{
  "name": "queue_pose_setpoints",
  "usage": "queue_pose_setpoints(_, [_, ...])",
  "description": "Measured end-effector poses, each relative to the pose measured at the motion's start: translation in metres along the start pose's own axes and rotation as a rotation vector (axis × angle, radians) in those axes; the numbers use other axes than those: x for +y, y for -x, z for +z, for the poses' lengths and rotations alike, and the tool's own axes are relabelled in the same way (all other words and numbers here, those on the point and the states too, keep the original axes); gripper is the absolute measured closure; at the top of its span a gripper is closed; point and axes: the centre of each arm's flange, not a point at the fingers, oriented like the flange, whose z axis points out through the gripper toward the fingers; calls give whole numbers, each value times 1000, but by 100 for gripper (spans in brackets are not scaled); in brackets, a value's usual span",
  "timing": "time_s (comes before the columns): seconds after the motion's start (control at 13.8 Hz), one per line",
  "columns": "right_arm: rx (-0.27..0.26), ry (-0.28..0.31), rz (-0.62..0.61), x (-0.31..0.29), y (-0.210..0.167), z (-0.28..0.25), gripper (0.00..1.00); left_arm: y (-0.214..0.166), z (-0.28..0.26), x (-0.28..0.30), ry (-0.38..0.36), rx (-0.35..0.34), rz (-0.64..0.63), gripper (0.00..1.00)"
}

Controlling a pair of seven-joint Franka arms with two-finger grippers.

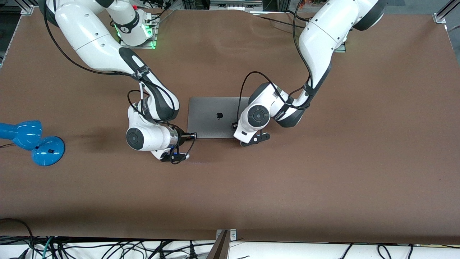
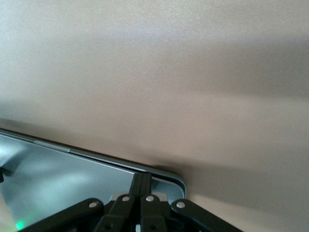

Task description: Close laptop with both arms from behind

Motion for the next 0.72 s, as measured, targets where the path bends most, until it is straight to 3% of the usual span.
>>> queue_pose_setpoints(0.14, [1,-1,0,1,-1,1,96,0,-1,0,3,2,0,99])
queue_pose_setpoints(0.22, [1,-1,0,1,-1,1,96,-1,-4,1,9,7,0,94])
queue_pose_setpoints(0.51, [6,-2,-3,-1,-2,-1,93,-2,-31,5,21,21,3,56])
queue_pose_setpoints(0.72, [35,5,-34,-16,-1,-22,71,5,-63,-4,-24,1,48,25])
